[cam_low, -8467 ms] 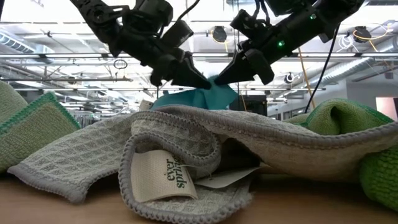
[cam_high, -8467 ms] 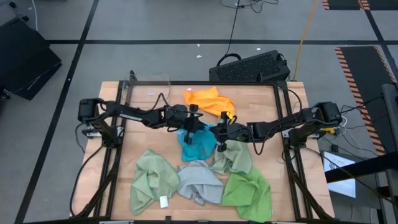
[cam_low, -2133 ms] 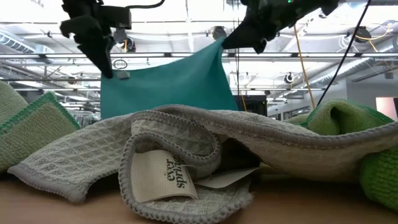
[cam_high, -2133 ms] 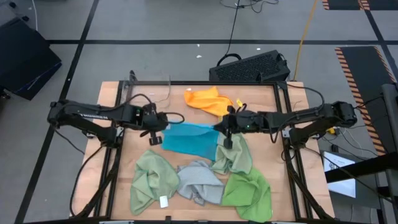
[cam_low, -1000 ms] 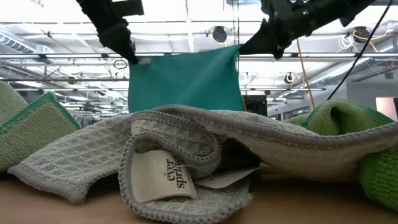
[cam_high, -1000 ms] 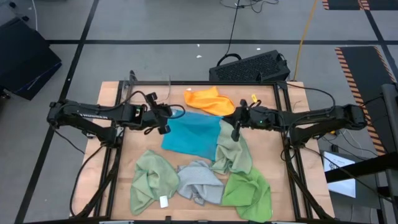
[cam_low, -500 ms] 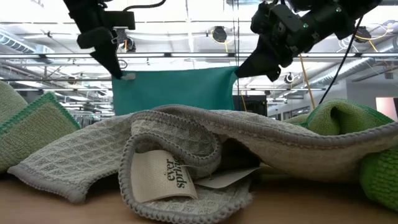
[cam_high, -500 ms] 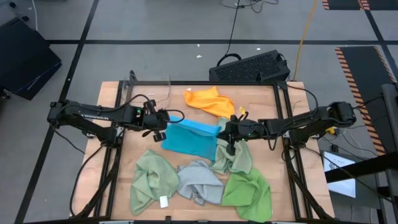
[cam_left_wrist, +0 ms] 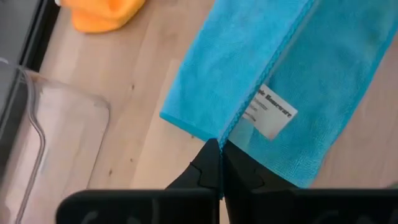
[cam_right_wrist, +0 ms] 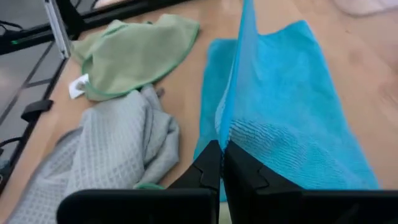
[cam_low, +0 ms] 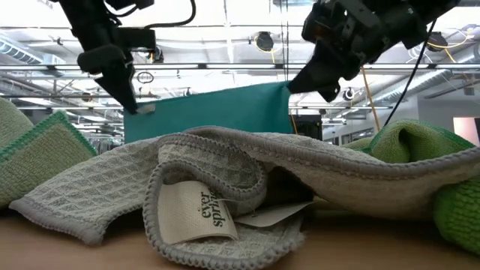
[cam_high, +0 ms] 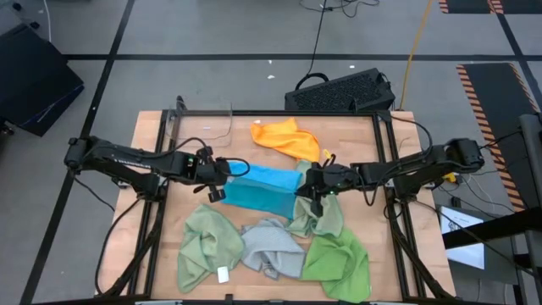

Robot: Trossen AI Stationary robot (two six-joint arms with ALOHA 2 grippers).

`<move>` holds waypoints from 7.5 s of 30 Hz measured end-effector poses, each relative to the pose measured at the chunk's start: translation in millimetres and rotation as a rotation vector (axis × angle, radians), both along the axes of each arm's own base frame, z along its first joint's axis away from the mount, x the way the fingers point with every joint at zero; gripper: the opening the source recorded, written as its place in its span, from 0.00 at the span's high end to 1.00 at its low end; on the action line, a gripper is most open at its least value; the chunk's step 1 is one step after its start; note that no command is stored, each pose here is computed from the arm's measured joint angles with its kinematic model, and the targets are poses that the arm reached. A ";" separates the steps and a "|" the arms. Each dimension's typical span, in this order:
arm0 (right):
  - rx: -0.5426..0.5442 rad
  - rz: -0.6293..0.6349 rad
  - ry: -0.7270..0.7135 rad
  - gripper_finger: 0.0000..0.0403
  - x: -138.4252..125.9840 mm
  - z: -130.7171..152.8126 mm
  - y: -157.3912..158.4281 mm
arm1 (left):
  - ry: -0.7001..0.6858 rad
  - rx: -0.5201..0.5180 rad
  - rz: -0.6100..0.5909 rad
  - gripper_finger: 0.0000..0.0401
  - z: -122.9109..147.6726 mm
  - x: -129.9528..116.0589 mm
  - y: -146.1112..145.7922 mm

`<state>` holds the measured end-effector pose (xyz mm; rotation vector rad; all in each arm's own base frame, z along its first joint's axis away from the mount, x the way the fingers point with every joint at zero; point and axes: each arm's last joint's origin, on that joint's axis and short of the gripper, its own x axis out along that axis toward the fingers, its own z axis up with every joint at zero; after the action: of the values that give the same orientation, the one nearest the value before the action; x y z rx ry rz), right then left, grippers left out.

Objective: Fold microfiber towels
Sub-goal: Fold the blue microfiber cloth

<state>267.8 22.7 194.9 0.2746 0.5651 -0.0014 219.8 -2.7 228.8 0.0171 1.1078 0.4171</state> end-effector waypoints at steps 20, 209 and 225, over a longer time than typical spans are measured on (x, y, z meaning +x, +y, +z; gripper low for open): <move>0.060 0.047 0.084 0.99 9.4 -25.5 12.4 | -0.056 -0.111 -0.055 0.98 -14.8 1.9 -11.1; -0.488 0.317 -0.268 1.00 150.2 32.6 -90.1 | -0.317 0.064 -0.066 0.98 -21.2 -27.0 -30.8; -0.382 0.295 -0.363 1.00 138.1 65.1 -85.2 | -0.414 0.181 -0.032 0.98 41.2 -49.6 -33.6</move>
<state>405.9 -62.5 260.0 -0.1817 0.2306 0.2202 170.2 -36.3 269.9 0.1033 0.6590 0.4670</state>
